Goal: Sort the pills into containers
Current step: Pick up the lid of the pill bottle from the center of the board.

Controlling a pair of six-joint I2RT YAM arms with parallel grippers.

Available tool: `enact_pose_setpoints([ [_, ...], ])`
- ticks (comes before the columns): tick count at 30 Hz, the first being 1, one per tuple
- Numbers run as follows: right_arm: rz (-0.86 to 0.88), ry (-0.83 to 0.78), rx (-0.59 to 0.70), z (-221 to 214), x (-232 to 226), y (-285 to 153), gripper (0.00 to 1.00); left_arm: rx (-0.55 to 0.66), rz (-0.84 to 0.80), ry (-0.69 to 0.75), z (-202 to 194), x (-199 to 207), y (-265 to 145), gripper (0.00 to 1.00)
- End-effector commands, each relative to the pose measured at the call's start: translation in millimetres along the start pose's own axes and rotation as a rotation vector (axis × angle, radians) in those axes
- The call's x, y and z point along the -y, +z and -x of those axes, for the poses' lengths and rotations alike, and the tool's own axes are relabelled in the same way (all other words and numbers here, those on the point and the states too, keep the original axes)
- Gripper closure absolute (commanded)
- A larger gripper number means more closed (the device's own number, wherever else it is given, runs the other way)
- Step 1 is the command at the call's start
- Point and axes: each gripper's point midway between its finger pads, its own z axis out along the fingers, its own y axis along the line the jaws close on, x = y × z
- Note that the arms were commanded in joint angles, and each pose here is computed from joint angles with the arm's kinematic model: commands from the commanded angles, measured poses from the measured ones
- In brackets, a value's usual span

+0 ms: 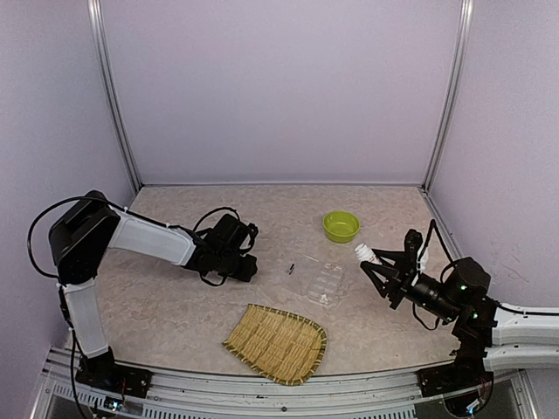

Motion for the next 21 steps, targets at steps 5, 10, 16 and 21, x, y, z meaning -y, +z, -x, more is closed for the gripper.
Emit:
enact_pose_setpoints([
  [5,0.093,-0.004,0.045,24,-15,14,0.89,0.196,-0.312,0.072,61,83,-70,0.75],
  [10,0.146,0.009,0.025,21,-24,22,0.88,0.278,-0.495,0.12,82,135,-122,0.74],
  [16,0.187,0.013,0.013,21,-33,29,0.87,0.342,-0.704,0.13,102,180,-177,0.74],
  [21,0.205,0.002,0.018,24,-40,31,0.87,0.356,-0.841,0.151,104,208,-205,0.74],
])
